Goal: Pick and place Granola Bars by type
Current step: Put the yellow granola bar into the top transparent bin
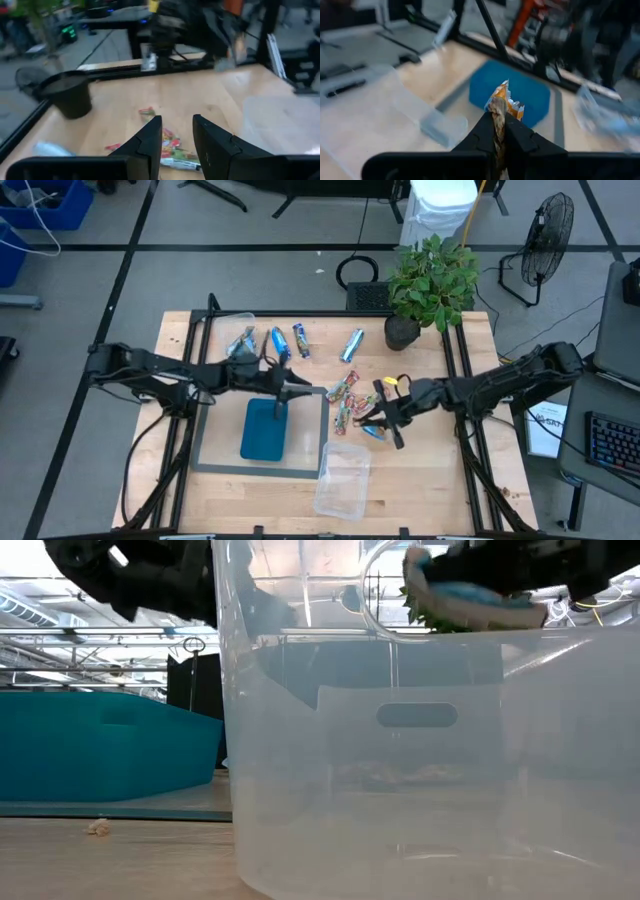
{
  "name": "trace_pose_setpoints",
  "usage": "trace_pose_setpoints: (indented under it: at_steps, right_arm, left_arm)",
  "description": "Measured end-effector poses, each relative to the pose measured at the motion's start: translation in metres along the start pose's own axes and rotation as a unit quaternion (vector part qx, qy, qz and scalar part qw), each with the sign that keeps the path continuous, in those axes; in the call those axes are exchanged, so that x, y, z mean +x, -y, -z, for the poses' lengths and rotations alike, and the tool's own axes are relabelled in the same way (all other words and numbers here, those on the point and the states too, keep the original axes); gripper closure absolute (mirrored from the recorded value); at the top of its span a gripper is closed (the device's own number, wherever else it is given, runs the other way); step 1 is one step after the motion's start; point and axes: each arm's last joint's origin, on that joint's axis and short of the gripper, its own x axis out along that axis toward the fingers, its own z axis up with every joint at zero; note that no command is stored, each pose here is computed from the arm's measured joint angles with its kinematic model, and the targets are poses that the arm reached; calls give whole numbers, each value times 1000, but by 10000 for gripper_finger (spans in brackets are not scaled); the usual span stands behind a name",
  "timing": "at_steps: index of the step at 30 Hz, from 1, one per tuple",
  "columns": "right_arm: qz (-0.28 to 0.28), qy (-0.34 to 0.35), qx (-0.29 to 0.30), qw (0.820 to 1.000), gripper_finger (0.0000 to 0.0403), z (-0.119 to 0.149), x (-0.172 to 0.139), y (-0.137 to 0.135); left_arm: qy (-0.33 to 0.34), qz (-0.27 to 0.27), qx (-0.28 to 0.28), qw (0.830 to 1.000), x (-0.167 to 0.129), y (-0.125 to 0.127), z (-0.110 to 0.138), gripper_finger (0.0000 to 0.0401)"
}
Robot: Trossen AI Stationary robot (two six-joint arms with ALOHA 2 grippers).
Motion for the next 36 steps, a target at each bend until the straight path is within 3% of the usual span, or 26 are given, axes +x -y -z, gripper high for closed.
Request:
trace_pose_setpoints:
  at_steps: [5, 11, 16, 24, 36]
  right_arm:
    - [-51, 58, -4, 997, 393, -5, -2, 9]
    - [-71, 82, -6, 994, 392, -7, -3, 13]
    - [-64, 81, -5, 995, 393, -6, -4, 16]
    - [-67, 72, -1, 995, 393, -5, -4, 15]
    - [-52, 78, 10, 996, 393, 10, -9, 16]
  left_arm:
    - [70, 58, 41, 995, 19, 6, 6, 288]
    - [147, 95, 34, 984, 40, 12, 11, 288]
    - [145, 112, 28, 983, 68, 20, 13, 288]
    - [168, 123, 27, 978, 105, 26, -6, 288]
    - [134, 137, 41, 981, 116, 29, -13, 287]
